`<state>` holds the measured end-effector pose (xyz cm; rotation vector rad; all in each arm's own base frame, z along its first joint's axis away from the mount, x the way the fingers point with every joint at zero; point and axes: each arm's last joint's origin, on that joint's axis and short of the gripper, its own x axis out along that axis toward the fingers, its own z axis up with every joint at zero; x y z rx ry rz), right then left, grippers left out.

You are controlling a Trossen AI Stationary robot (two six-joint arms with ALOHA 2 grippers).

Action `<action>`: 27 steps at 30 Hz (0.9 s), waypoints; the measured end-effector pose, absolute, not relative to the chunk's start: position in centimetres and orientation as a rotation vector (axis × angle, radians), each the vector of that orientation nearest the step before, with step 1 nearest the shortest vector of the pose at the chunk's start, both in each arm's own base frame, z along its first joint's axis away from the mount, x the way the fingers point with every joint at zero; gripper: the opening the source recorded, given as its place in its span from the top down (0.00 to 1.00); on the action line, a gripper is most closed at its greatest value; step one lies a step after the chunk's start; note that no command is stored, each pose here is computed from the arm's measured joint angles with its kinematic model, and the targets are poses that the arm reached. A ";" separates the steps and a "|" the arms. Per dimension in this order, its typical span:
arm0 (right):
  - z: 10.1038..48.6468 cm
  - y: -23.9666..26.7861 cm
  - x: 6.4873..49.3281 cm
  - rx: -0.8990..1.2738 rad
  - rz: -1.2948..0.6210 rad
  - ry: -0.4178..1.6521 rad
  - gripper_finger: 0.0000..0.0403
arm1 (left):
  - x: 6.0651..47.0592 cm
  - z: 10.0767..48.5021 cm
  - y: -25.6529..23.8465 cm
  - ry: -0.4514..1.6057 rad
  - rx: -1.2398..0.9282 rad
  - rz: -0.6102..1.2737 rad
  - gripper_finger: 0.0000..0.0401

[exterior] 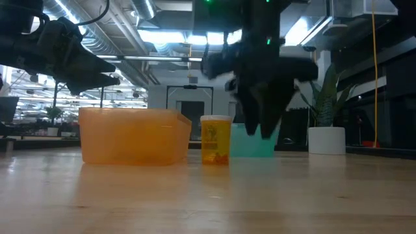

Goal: Pick and place medicine bottles into bin by pill shape (circle, oval)
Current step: Put the large medicine bottle into the orange bin

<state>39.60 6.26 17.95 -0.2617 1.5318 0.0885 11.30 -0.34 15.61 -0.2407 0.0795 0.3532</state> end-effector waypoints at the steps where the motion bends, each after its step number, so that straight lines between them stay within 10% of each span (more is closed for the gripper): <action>1: 18.7 6.1 39.3 -0.256 0.085 1.518 0.39 | 11.3 15.6 -0.3 0.081 -0.240 0.353 0.35; 10: 21.4 6.1 36.6 -0.145 0.041 1.170 0.39 | 11.3 15.6 -0.3 0.080 -0.242 0.353 0.35; 27: 18.4 5.9 38.3 -0.078 0.064 1.119 0.39 | 11.3 15.5 -0.3 0.085 -0.257 0.355 0.35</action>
